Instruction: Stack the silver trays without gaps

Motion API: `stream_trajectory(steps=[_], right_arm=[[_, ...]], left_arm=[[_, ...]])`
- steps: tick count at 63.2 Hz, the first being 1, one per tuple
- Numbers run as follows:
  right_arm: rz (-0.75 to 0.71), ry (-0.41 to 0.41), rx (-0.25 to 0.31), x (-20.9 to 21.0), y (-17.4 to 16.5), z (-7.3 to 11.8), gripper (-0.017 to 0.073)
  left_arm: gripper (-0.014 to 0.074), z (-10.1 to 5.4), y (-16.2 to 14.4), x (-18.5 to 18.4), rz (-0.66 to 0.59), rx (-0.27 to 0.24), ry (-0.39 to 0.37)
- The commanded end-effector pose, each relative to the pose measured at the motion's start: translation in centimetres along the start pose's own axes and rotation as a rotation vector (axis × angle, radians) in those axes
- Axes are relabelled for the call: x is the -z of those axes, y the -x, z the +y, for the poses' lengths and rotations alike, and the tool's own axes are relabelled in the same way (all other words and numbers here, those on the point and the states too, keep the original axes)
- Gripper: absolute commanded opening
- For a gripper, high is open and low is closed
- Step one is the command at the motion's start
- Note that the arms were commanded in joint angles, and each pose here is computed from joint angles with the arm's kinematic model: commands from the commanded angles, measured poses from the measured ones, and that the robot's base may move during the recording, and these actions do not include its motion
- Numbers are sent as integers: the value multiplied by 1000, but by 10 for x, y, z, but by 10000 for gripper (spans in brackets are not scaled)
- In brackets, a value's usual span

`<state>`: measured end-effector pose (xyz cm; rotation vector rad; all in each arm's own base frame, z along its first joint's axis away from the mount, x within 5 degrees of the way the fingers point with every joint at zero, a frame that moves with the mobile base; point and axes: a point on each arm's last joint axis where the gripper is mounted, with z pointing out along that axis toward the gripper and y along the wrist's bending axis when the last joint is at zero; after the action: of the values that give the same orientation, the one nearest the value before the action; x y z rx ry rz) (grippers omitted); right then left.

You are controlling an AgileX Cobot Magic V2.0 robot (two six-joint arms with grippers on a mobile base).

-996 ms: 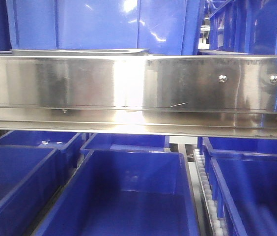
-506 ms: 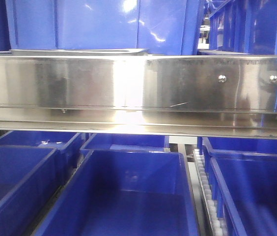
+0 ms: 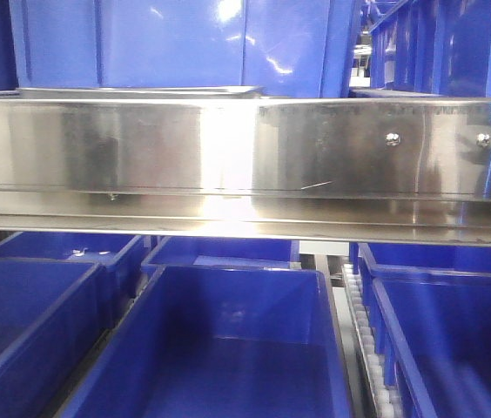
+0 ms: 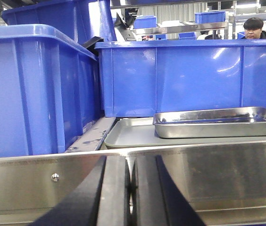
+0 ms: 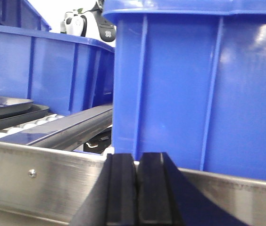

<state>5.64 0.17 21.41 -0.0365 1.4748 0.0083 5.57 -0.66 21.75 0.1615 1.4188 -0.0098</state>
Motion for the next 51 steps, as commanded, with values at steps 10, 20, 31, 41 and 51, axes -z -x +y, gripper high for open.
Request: stream_trajectory(steps=[10, 20, 31, 41, 51], right_arm=[[-33, -1, -5, 0, 3, 0, -75], [-33, -1, -5, 0, 3, 0, -75], [-33, -1, -5, 0, 3, 0, -75], [-33, -1, -5, 0, 3, 0, -75], [-33, -1, -5, 0, 3, 0, -75]], left_arm=[[2, 0, 3, 0, -20, -4, 3], [2, 0, 3, 0, -20, -4, 3], [2, 0, 3, 0, -20, -4, 3], [2, 0, 3, 0, -20, -4, 3], [2, 0, 3, 0, -20, -4, 3]])
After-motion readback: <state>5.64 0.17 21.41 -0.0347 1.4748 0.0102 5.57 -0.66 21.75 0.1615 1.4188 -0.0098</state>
